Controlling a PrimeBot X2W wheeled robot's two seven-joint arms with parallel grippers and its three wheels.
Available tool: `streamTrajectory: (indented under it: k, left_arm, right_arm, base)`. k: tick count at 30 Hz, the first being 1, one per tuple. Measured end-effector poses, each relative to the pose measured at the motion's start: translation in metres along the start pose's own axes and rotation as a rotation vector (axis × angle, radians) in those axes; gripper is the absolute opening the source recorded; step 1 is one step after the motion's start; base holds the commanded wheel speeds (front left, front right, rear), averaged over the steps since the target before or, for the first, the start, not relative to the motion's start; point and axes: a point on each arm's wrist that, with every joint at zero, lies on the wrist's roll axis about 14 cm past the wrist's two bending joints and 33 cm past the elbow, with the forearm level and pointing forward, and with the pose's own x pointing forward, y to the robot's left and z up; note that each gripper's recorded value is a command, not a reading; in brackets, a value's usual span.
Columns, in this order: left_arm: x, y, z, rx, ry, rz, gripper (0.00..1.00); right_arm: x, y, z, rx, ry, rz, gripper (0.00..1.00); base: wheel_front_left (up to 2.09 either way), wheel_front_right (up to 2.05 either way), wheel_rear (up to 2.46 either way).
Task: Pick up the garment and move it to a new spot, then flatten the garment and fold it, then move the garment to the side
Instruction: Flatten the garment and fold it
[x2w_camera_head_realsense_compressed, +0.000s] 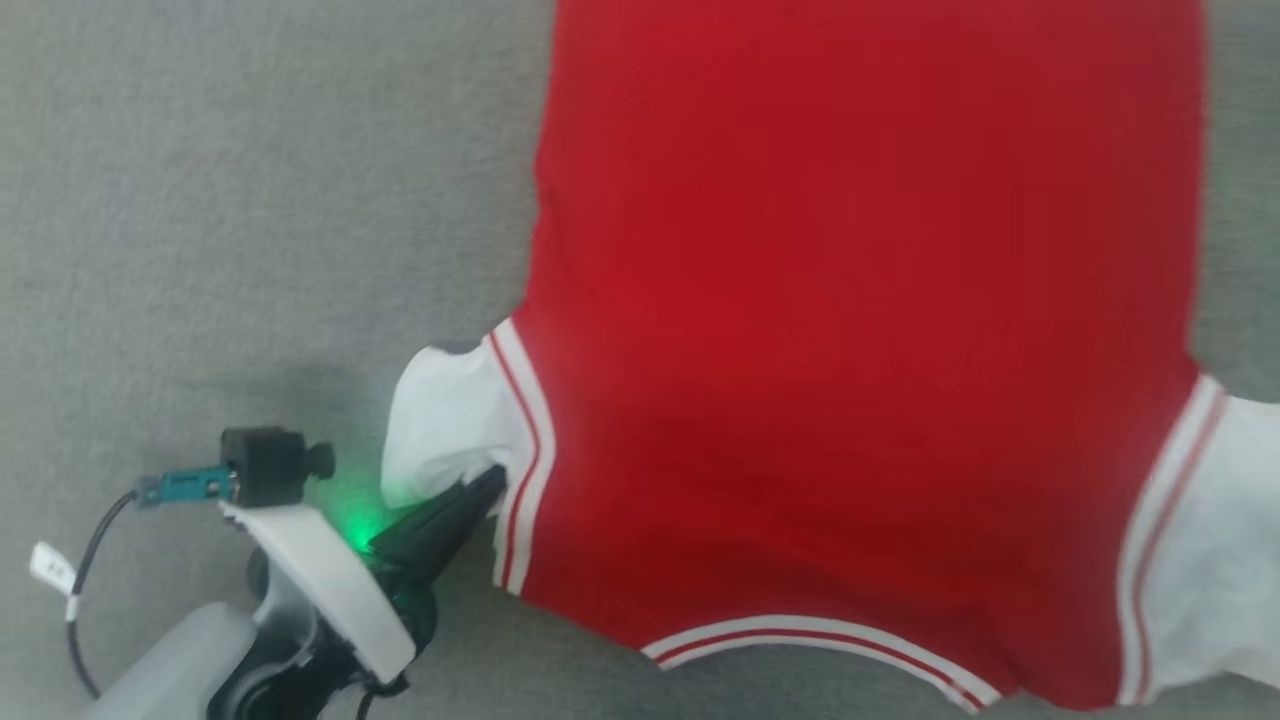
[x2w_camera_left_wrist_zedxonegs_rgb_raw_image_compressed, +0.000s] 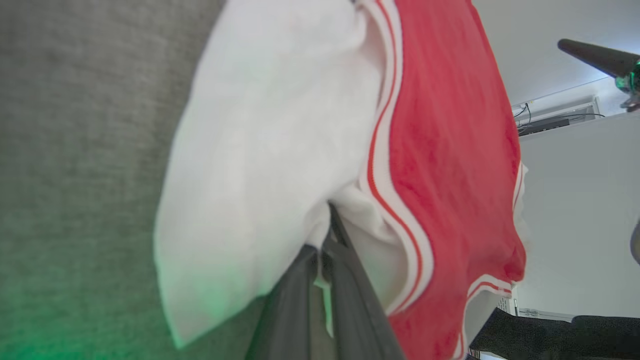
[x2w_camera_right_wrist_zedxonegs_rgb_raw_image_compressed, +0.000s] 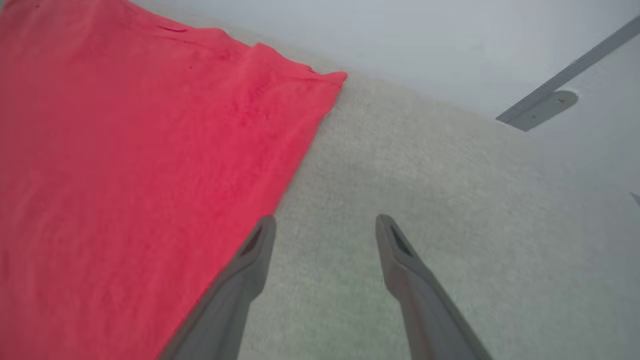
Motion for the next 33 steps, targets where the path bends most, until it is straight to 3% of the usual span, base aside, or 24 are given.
streamTrajectory:
  k: [7,11,18,19,20,21,22,23,28,33]
  left_arm:
    - [0.007,0.008,0.000,-0.017,-0.003,0.017,0.00]
    - [0.008,0.013,-0.001,-0.023,-0.008,0.029,0.00]
    - [0.012,0.019,-0.003,-0.033,0.001,0.038,0.00]
    - [0.012,0.019,-0.003,-0.031,0.001,0.037,0.00]
    - [0.013,0.019,-0.002,-0.029,-0.002,0.036,0.00]
    - [0.013,0.018,-0.002,-0.028,-0.003,0.035,0.00]
    - [0.013,0.018,-0.001,-0.025,-0.007,0.033,0.00]
    - [0.013,0.018,-0.001,-0.021,-0.011,0.032,0.00]
    - [0.010,0.015,0.004,-0.013,-0.045,0.029,0.00]
    - [0.001,0.011,0.012,-0.007,-0.098,0.027,0.00]
  right_arm:
    - [0.094,-0.012,0.022,0.071,0.145,-0.049,1.00]
    - [0.134,0.001,0.005,0.085,0.250,-0.031,1.00]
    - [0.159,0.010,-0.006,0.034,0.358,-0.033,1.00]
    - [0.158,0.011,-0.007,0.036,0.363,-0.030,0.85]
    - [0.158,0.010,-0.006,0.038,0.362,-0.029,0.43]
    - [0.157,0.011,-0.005,0.033,0.354,-0.029,0.31]
    - [0.156,0.010,-0.003,0.036,0.344,-0.029,0.05]
    - [0.155,0.010,-0.002,0.041,0.332,-0.028,0.00]
    - [0.140,0.004,0.000,0.037,0.292,-0.034,0.00]
    - [0.099,-0.004,-0.001,-0.010,0.254,-0.027,0.00]
  base:
    - [0.00,0.00,0.00]
    - [0.00,0.00,0.00]
    - [0.00,0.00,0.00]
    - [0.00,0.00,0.00]
    - [0.00,0.00,0.00]
    - [0.00,0.00,0.00]
    - [0.00,0.00,0.00]
    - [0.00,0.00,0.00]
    - [0.00,0.00,0.00]
    - [0.00,0.00,0.00]
